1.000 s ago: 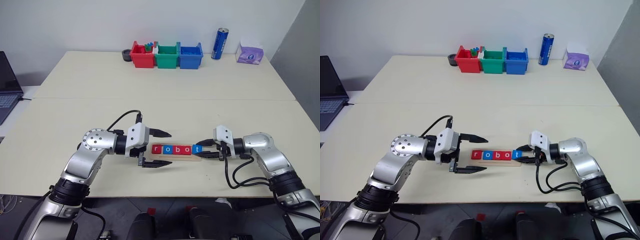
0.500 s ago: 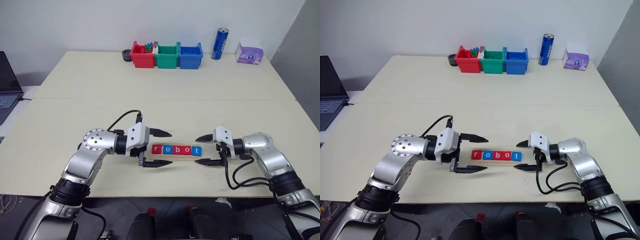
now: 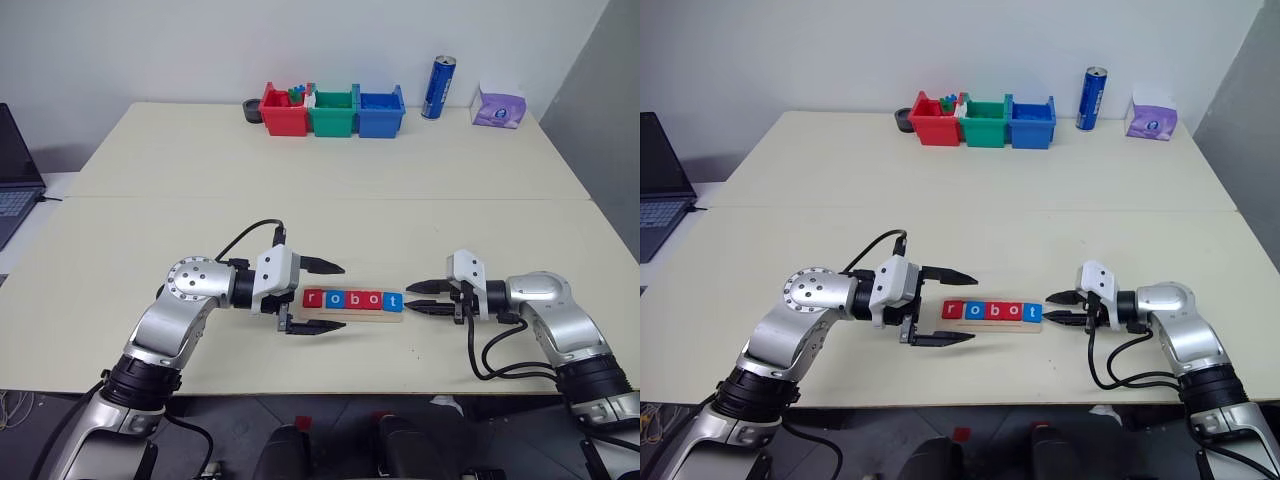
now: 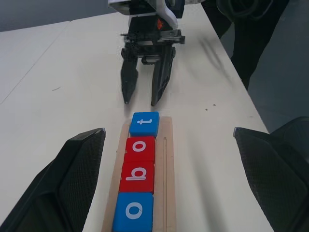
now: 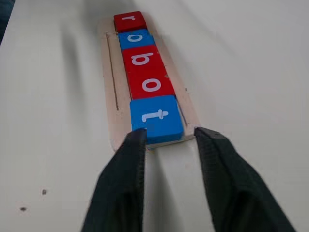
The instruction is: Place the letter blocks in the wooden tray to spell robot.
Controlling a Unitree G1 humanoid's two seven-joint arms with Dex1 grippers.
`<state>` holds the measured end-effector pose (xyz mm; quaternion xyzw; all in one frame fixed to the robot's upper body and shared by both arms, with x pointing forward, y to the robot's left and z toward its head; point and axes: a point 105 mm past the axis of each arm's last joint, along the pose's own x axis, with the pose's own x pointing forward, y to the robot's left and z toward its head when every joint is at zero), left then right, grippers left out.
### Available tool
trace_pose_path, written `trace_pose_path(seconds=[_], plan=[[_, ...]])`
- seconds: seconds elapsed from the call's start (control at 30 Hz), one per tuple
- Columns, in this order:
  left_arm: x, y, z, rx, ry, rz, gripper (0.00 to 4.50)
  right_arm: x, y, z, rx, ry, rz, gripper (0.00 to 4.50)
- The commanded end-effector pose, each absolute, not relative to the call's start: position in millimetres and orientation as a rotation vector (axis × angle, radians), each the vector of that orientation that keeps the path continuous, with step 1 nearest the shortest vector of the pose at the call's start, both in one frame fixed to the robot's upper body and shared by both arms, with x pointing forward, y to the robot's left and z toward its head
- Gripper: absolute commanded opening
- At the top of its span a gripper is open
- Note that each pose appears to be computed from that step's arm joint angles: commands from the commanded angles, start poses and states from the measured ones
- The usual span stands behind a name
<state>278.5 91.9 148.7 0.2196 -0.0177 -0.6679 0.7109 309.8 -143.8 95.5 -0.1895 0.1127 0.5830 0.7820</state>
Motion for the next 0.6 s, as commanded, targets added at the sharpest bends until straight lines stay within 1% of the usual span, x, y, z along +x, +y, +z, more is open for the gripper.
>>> trace_pose_path(seconds=[0.03,0.1,0.47,0.53,0.57,0.6], plan=[[278.5,89.2,158.9,0.511,-0.086,-1.492,4.5,308.6,-142.3,96.1,-0.481,0.203,1.248,1.15],[278.9,89.3,159.0,0.511,-0.086,-1.489,4.5,308.5,-142.1,92.5,-0.496,0.207,1.246,0.5],[278.3,89.5,159.0,0.508,-0.086,-1.483,4.5,308.1,-142.2,89.8,-0.509,0.207,1.25,0.5],[278.3,89.3,158.9,0.507,-0.087,-1.481,4.5,308.8,-140.8,91.7,-0.496,0.204,1.253,0.12],[278.4,89.1,158.8,0.506,-0.087,-1.481,4.5,309.0,-140.6,92.3,-0.493,0.203,1.254,0.01],[278.4,89.1,158.6,0.506,-0.087,-1.48,4.5,309.3,-140.6,92.7,-0.492,0.202,1.254,0.01]])
